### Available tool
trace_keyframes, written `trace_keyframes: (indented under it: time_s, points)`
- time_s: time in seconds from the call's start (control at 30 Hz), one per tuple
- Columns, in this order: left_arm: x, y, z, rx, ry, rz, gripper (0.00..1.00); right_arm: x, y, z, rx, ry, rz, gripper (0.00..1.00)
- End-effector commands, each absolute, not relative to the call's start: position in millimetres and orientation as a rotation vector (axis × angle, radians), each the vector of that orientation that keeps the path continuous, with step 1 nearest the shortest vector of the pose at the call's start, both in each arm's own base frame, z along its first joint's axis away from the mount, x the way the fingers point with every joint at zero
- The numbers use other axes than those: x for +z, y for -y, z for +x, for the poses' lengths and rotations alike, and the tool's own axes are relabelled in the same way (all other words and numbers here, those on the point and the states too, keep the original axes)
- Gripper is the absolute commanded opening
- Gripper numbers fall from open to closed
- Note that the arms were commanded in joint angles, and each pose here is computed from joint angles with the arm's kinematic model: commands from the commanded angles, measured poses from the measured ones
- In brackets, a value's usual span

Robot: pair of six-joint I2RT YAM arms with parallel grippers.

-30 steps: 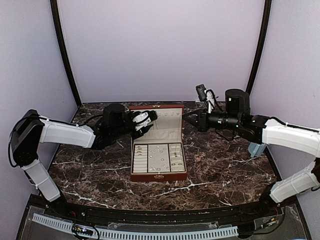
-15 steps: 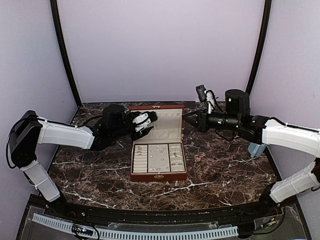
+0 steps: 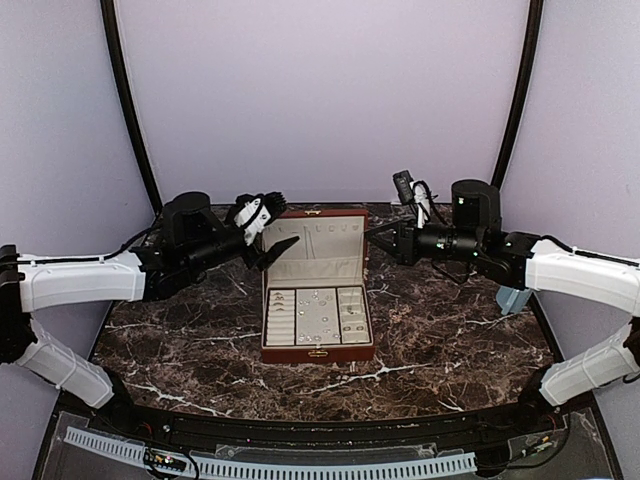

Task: Organize the mixed jewelry
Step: Adjust the compartment pouch in the jewelry box.

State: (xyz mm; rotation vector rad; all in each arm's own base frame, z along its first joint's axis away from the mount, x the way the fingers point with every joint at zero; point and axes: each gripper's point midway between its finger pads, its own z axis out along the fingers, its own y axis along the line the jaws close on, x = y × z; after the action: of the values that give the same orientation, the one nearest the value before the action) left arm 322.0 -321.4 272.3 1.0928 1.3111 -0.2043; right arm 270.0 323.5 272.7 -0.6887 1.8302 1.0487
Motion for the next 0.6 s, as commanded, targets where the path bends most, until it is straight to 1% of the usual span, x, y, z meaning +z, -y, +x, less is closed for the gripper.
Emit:
trace_keyframes:
  time_s: [0.0, 0.13, 0.27, 0.4, 0.57]
  points:
    - [272.4, 313.5, 296.4, -0.314, -1.367, 1.112, 0.82, 293.2, -324.7, 266.9, 1.066, -1.764, -0.687, 0.00]
    - [253.4, 304.1, 283.6, -0.319, -1.428, 1.173, 0.78, 293.8, -325.9, 268.0, 1.061, -1.762, -0.693, 0.00]
    - [222.1, 299.5, 278.8, -0.309, -1.506, 1.233, 0.74, 294.9, -327.9, 268.4, 1.071, -1.757, -0.697, 0.00]
    - [196.6, 301.2, 281.5, -0.305, -1.563, 1.269, 0.73, 294.1, -328.4, 268.8, 1.071, -1.759, -0.698, 0.00]
    - [179.6, 309.7, 291.3, -0.353, -1.622, 1.273, 0.72, 289.7, -328.3, 269.0, 1.067, -1.769, -0.698, 0.00]
